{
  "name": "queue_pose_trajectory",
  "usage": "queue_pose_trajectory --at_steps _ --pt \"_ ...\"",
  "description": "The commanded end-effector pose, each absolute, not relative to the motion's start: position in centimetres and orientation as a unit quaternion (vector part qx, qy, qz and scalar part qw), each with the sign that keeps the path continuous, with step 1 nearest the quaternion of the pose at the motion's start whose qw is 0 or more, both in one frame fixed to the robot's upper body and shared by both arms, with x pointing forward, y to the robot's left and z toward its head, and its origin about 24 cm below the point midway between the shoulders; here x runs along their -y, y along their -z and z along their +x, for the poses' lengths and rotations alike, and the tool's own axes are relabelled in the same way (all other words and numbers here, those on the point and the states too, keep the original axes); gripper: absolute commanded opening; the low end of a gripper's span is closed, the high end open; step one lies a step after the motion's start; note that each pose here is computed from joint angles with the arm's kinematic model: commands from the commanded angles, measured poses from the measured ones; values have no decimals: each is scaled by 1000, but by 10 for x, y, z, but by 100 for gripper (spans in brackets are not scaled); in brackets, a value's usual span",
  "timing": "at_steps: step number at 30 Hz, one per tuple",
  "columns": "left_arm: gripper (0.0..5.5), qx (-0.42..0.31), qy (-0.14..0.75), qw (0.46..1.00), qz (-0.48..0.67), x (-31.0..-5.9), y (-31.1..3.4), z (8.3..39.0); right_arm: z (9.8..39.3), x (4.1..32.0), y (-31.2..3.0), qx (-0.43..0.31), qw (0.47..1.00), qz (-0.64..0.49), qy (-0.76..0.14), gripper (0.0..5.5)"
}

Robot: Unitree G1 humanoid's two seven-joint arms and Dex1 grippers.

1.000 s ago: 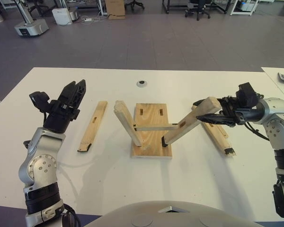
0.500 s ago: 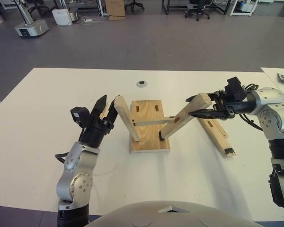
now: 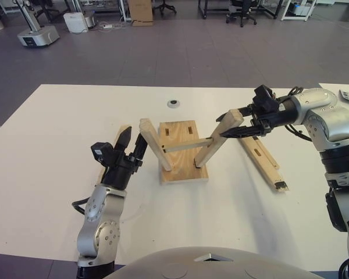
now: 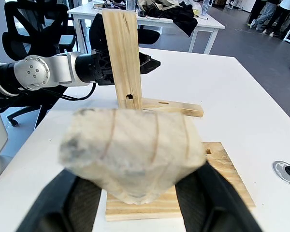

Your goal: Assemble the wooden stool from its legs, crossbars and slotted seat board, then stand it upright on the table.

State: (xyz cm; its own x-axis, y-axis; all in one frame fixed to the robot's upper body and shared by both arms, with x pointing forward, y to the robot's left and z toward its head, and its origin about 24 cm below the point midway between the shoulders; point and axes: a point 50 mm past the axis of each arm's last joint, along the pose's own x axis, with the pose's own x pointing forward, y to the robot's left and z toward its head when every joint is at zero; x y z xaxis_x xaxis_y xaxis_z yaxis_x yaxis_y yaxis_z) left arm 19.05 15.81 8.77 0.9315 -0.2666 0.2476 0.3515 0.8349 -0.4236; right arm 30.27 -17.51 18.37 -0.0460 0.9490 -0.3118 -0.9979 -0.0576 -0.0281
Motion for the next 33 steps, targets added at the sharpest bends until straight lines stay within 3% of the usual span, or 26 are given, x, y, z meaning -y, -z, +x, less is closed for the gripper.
queue_pose_trajectory --at_steps 1,5,10,13,18,20,25,31,33 --pt "338 39 155 958 -239 -162 -58 178 304 165 -155 -172 669 -151 -707 207" --pt "338 -5 146 964 -221 -171 -29 167 304 161 -147 -198 656 -171 -708 207" --pt "338 -2 165 962 -216 -167 -26 171 302 161 -150 -182 669 -157 -703 207" --pt "338 -2 165 963 -212 -171 -24 171 296 171 -139 -212 688 -238 -652 207" --pt "338 -1 167 964 -209 -173 -22 172 287 173 -147 -250 693 -126 -664 207" --pt "338 -1 168 964 -208 -173 -21 172 287 172 -152 -240 698 -115 -665 266" --pt "338 -3 177 962 -206 -171 -21 174 293 174 -171 -195 733 -85 -646 349" --pt "338 -6 183 962 -204 -171 -21 174 271 172 -182 -187 713 -17 -676 355" --pt "338 -7 185 962 -202 -174 -22 174 274 172 -182 -182 732 1 -656 355"
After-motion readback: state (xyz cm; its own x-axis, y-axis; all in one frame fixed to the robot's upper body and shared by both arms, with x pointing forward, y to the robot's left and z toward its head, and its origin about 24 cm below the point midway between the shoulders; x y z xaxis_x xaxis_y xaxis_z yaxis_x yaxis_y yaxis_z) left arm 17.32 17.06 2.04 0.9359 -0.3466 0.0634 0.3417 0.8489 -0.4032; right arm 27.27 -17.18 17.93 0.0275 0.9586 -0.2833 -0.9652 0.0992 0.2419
